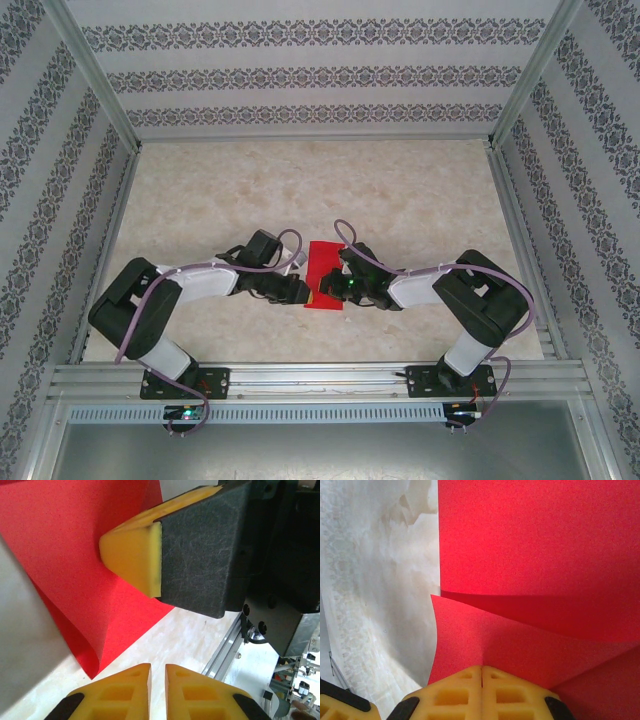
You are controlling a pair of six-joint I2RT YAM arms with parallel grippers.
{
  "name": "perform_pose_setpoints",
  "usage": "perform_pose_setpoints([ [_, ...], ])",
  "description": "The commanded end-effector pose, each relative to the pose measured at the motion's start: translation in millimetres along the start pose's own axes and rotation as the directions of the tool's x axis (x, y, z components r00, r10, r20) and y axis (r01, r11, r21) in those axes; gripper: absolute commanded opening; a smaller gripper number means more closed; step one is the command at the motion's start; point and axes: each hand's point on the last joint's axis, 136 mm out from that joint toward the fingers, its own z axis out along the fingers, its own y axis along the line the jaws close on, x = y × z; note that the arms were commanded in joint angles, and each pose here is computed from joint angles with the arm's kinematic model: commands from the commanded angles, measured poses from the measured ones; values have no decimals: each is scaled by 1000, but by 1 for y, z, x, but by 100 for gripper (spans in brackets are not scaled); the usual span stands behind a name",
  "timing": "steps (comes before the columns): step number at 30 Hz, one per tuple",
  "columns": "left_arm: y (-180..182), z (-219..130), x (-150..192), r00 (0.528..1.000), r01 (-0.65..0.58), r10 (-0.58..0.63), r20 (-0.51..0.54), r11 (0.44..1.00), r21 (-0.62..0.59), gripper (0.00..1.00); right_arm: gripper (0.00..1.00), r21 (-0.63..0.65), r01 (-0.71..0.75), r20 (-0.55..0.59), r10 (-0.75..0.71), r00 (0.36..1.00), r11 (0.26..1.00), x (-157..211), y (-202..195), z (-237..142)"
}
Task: Fold a paper plane with a square sheet of paper (fold left side to right side)
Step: Fold the triangle a second time at the center of the table.
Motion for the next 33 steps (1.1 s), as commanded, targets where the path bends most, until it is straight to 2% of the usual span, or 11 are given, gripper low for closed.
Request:
perform_pose_setpoints([
  [1, -10, 4, -6, 998, -62, 63, -14, 998, 20, 14, 0, 103, -26, -58, 32, 998, 994, 19, -29, 7],
  [33, 29, 19, -4, 998, -50, 44, -55, 992, -116, 14, 0, 115, -26, -66, 34, 997, 993, 23, -34, 6],
])
